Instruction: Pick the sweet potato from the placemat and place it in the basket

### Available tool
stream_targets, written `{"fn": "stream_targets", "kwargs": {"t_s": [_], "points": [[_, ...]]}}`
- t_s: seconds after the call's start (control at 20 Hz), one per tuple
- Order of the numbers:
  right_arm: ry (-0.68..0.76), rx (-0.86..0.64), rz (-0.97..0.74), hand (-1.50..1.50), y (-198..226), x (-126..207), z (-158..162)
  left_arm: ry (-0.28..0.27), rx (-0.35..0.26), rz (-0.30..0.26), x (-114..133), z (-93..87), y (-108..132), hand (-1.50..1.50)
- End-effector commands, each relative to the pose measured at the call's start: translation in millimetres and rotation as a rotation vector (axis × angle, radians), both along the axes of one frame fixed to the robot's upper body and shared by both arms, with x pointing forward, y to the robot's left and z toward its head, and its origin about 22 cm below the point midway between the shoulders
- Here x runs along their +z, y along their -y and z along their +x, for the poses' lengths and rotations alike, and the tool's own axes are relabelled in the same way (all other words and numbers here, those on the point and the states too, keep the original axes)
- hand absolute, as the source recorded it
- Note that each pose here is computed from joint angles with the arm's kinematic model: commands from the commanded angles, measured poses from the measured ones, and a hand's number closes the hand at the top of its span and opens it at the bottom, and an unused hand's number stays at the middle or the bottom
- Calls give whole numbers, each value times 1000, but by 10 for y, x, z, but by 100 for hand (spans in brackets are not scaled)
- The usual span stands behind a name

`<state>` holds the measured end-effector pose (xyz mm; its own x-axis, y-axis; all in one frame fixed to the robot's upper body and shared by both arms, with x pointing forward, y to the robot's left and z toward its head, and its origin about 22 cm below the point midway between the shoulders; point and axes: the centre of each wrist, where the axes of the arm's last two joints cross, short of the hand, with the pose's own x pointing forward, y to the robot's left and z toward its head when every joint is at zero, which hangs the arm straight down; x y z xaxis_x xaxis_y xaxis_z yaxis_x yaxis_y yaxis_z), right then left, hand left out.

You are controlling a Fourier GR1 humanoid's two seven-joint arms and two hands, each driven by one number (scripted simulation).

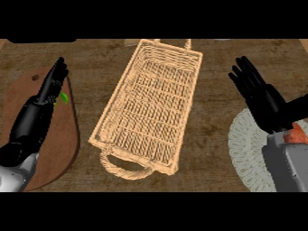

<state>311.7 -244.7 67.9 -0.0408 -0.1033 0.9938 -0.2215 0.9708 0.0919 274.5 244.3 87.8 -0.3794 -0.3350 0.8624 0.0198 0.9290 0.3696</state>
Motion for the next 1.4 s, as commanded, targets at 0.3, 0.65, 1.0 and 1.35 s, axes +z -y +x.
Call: {"fn": "stream_targets", "kwargs": {"t_s": [0.3, 0.65, 1.0, 1.35], "points": [[225, -341, -225, 150, 1831, 263, -539, -360, 327, -207, -449, -87, -460, 0], [142, -898, -560, -150, 1829, -240, -568, -366, 304, -211, -293, 63, -567, 0], [-149, -901, -867, -150, 2082, 519, -731, -401, 321, -203, -414, 54, -430, 0], [-577, -439, -1096, -150, 2202, 921, -805, -383, 328, -193, -375, 51, -640, 0]]}}
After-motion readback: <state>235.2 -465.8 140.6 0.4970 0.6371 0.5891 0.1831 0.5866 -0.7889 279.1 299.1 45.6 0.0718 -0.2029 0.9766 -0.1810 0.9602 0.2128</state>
